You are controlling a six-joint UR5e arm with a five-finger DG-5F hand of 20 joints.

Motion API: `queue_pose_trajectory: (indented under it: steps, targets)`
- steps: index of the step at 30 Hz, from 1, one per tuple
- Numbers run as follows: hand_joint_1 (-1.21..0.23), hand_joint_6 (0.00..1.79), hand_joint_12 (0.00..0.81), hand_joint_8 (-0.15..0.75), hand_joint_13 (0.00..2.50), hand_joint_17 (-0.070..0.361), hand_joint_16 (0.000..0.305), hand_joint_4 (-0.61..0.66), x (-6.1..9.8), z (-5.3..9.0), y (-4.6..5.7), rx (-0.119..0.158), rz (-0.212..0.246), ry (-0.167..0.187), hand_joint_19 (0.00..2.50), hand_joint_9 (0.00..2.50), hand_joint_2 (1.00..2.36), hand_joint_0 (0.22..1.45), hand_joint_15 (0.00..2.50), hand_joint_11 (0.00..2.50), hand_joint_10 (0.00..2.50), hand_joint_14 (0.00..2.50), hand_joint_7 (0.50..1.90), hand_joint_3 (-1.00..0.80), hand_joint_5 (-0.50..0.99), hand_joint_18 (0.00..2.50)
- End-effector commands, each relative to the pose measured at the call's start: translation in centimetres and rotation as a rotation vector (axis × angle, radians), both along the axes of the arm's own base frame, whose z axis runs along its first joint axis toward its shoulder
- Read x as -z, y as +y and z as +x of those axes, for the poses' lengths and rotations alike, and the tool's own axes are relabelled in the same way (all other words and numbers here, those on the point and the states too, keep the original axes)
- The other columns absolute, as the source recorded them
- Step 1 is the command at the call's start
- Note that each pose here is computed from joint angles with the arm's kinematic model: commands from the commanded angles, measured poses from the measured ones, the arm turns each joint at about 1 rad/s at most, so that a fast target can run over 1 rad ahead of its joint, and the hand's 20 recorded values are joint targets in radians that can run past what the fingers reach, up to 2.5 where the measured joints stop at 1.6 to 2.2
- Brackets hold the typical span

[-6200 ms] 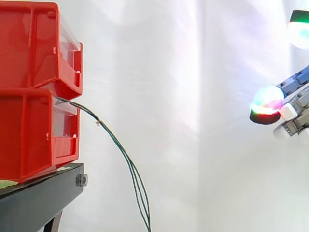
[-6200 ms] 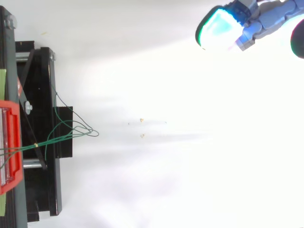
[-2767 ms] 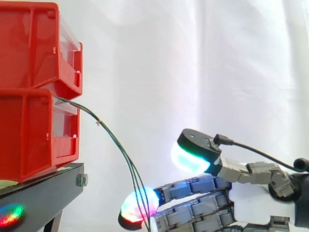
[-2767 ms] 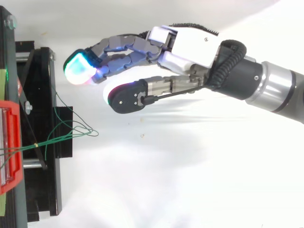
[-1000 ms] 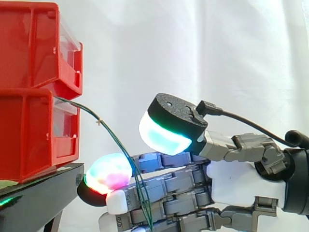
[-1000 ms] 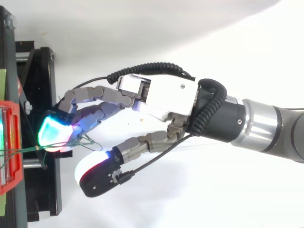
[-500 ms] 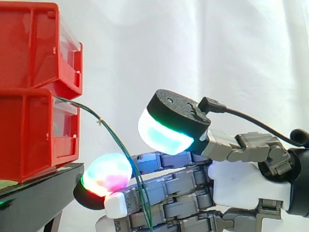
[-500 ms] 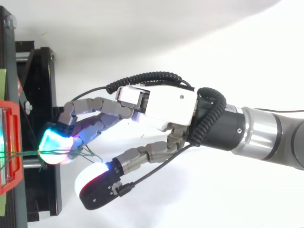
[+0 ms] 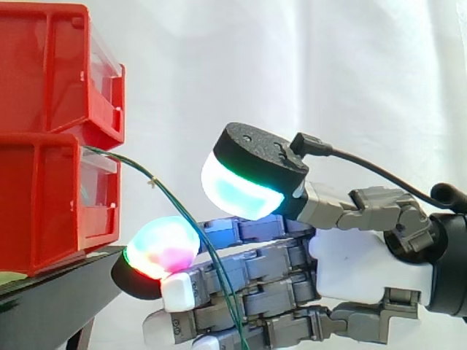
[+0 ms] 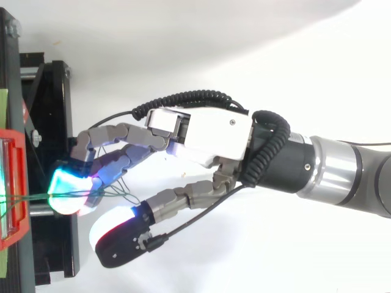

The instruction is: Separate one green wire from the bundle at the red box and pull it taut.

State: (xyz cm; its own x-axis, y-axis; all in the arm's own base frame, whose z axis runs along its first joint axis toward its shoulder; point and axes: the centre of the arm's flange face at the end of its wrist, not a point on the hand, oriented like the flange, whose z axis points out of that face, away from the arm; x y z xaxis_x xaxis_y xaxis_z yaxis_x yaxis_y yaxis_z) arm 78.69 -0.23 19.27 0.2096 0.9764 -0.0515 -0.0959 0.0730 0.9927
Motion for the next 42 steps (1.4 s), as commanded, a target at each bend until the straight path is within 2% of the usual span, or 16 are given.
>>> queue_pose_trajectory:
  steps: [1,3,6,10,15,20,25,33,36,42]
  targets:
    - [-0.68,0.61,0.336,0.250,0.65,0.098,0.044,0.18,-0.2,0.1,-0.3,0.002,0.002,-0.002,0.46,0.80,1.01,0.59,0.30,0.47,0.01,0.01,1.03,-0.39,-0.15,0.62]
    - [-0.67,0.61,0.337,0.252,0.65,0.098,0.044,0.19,-0.7,0.3,-0.3,0.002,0.001,-0.002,0.46,0.80,1.01,0.59,0.30,0.47,0.01,0.01,1.04,-0.39,-0.15,0.62]
    - [-0.67,0.61,0.337,0.251,0.65,0.099,0.044,0.18,-1.5,0.5,-0.9,0.007,-0.003,0.018,0.46,0.80,1.01,0.59,0.30,0.47,0.01,0.01,1.04,-0.39,-0.15,0.62]
    - [-0.67,0.65,0.335,0.252,0.65,0.098,0.044,0.18,-1.4,0.5,-1.0,0.008,-0.007,0.034,0.46,0.80,1.01,0.60,0.31,0.47,0.02,0.01,0.99,-0.36,-0.16,0.62]
    - [-0.71,0.75,0.335,0.253,0.66,0.098,0.044,0.18,-1.5,0.5,-1.0,0.007,-0.005,0.034,0.47,0.80,1.01,0.61,0.31,0.49,0.02,0.01,0.86,-0.34,-0.18,0.63]
    - [-0.72,0.79,0.335,0.253,0.66,0.098,0.044,0.18,-1.5,0.5,-1.0,0.008,-0.004,0.031,0.48,0.80,1.01,0.61,0.32,0.49,0.02,0.01,0.80,-0.38,-0.19,0.63]
    - [-0.72,0.84,0.336,0.255,0.67,0.099,0.044,0.17,-1.4,0.5,-1.0,0.007,-0.005,0.031,0.48,0.81,1.01,0.61,0.32,0.50,0.02,0.01,0.79,-0.39,-0.19,0.63]
    - [-0.74,0.90,0.339,0.257,0.67,0.100,0.044,0.13,-2.5,1.0,-0.9,0.007,-0.006,0.024,0.49,0.82,1.02,0.61,0.32,0.52,0.02,0.01,0.78,-0.26,-0.19,0.64]
    - [-0.77,0.91,0.339,0.263,0.67,0.100,0.044,0.16,-2.6,1.0,-0.9,0.007,-0.008,0.031,0.49,0.84,1.02,0.62,0.33,0.56,0.02,0.01,0.78,-0.30,-0.19,0.64]
    - [-0.80,0.93,0.341,0.268,0.72,0.100,0.044,0.12,-2.8,1.0,-0.9,0.008,-0.006,0.031,0.50,0.91,1.01,0.63,0.37,0.64,0.02,0.01,0.80,-0.32,-0.18,0.67]
